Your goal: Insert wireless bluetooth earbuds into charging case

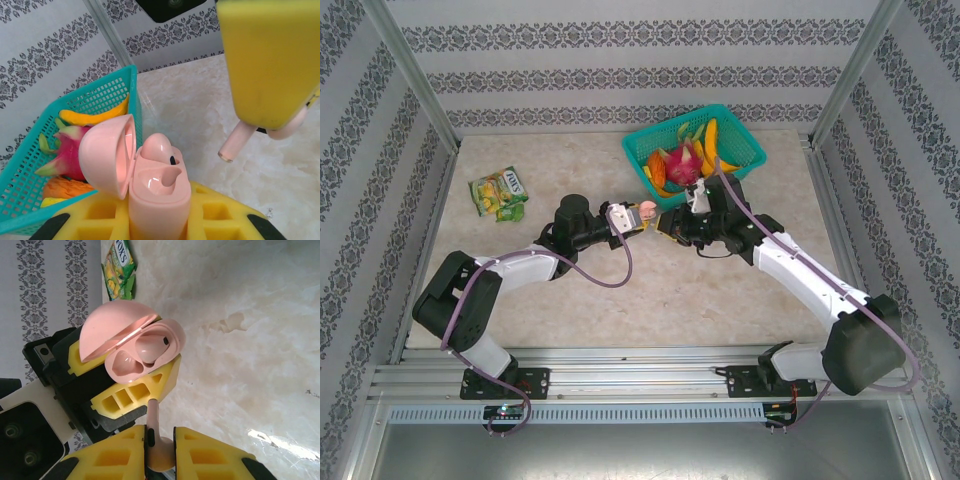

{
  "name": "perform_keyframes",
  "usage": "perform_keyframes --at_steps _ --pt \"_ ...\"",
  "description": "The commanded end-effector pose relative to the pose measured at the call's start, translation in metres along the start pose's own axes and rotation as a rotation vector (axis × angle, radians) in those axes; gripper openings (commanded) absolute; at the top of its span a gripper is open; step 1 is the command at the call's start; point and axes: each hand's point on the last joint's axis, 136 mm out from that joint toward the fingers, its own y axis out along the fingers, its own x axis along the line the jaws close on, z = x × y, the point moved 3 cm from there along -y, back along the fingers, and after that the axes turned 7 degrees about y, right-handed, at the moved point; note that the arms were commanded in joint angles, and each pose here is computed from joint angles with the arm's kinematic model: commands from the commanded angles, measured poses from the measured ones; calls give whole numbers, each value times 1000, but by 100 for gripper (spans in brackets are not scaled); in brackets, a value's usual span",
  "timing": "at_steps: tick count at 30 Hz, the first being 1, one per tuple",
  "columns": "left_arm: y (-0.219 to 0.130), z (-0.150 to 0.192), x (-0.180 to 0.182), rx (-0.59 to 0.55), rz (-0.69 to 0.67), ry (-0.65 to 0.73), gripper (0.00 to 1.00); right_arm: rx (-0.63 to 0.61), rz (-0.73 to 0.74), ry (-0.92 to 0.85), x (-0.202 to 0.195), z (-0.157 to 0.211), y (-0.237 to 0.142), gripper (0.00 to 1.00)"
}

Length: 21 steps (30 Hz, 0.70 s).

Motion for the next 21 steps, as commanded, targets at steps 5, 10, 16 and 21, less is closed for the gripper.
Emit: perform_keyframes --at_steps 5,10,16,21 --pt "-5 -10 3 -41 -6 53 0 -12 -40 -25 20 -3 -2 18" --pt "-5 -10 -1 -44 10 48 0 -15 -36 -21 19 -5 1 18" --pt "-5 -13 -6 -46 30 54 0 -18 -36 -22 21 -8 3 17" --pt "-5 -15 -8 -49 39 56 0 -16 -30 -20 20 -9 6 18"
